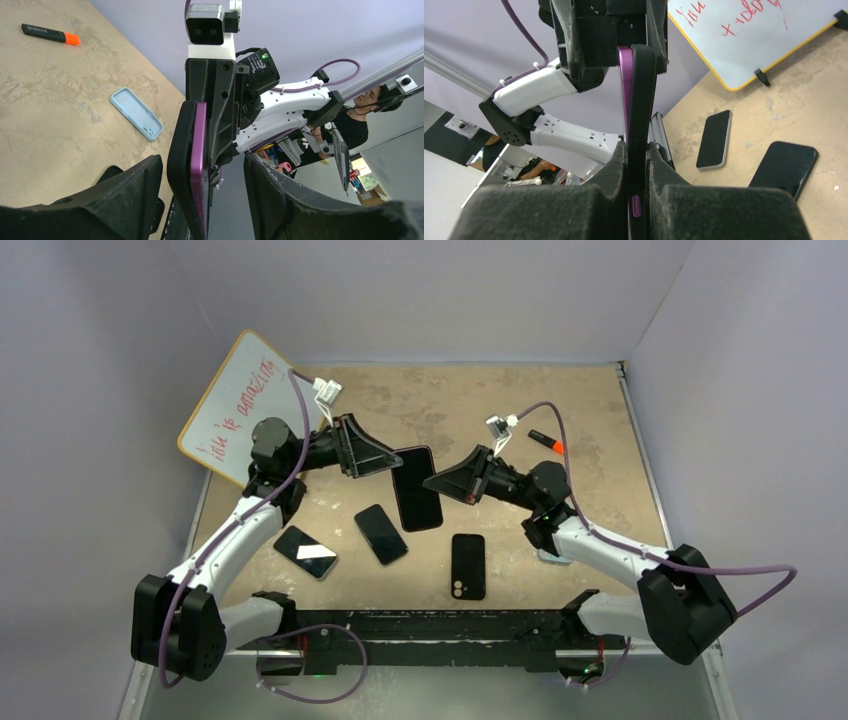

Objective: Put the phone into the phone case

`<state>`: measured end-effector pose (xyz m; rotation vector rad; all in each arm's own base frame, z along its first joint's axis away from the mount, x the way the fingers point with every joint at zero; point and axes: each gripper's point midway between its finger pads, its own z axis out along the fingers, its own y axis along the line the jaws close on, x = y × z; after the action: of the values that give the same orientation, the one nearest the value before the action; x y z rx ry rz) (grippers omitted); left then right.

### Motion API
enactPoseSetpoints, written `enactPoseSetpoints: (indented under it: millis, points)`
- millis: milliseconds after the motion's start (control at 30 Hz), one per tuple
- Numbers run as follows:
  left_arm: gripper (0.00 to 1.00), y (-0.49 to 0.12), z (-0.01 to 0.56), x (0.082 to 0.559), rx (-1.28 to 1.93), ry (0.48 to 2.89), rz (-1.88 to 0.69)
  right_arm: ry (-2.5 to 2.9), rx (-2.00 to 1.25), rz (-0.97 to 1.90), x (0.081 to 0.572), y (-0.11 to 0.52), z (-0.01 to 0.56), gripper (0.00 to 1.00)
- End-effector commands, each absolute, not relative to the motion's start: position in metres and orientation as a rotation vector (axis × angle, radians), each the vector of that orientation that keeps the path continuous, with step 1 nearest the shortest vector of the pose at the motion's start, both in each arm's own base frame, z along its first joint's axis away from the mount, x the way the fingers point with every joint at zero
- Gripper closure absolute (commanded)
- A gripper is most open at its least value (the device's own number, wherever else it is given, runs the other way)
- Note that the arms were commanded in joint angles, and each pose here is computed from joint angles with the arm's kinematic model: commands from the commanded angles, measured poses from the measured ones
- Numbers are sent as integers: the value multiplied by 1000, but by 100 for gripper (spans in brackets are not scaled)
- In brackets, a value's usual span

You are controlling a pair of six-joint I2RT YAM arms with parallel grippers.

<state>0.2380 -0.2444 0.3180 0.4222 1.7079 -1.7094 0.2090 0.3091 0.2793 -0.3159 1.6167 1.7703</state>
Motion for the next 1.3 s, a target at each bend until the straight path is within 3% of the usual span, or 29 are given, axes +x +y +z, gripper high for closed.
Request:
enactPoseSetpoints:
  millis: [0,100,200,333,400,467,567,600,733,833,933,1267]
  points:
    - [40,-243,335,236,441,1625,-1690,1370,-385,1809,208,310,345,100]
    - [63,-243,335,239,429,1635,-1676,1384,-395,1806,209,312,342,100]
    - [100,-243,336,239,443,1625,-1659,1419,-412,1777,210,313,338,93]
    - [100,-241,325,245,462,1683,-1566,1520,-411,1725,214,315,326,69]
    - [100,-239,321,250,474,1709,-1503,1526,-397,1740,215,316,327,66]
    - [100,-239,320,251,496,1712,-1485,1540,-387,1764,216,320,327,71]
    - [100,-241,326,247,529,1700,-1507,1528,-380,1773,216,321,328,94]
    - [98,-241,329,245,537,1695,-1513,1522,-375,1766,216,320,329,100]
    - [54,-239,340,234,542,1671,-1532,1484,-357,1680,220,312,339,100]
    - [36,-237,336,228,516,1657,-1549,1434,-313,1665,220,304,351,100]
    - [30,-237,329,223,498,1652,-1584,1370,-282,1687,218,300,363,100]
    - [30,-244,315,220,480,1659,-1654,1353,-242,1701,225,301,364,100]
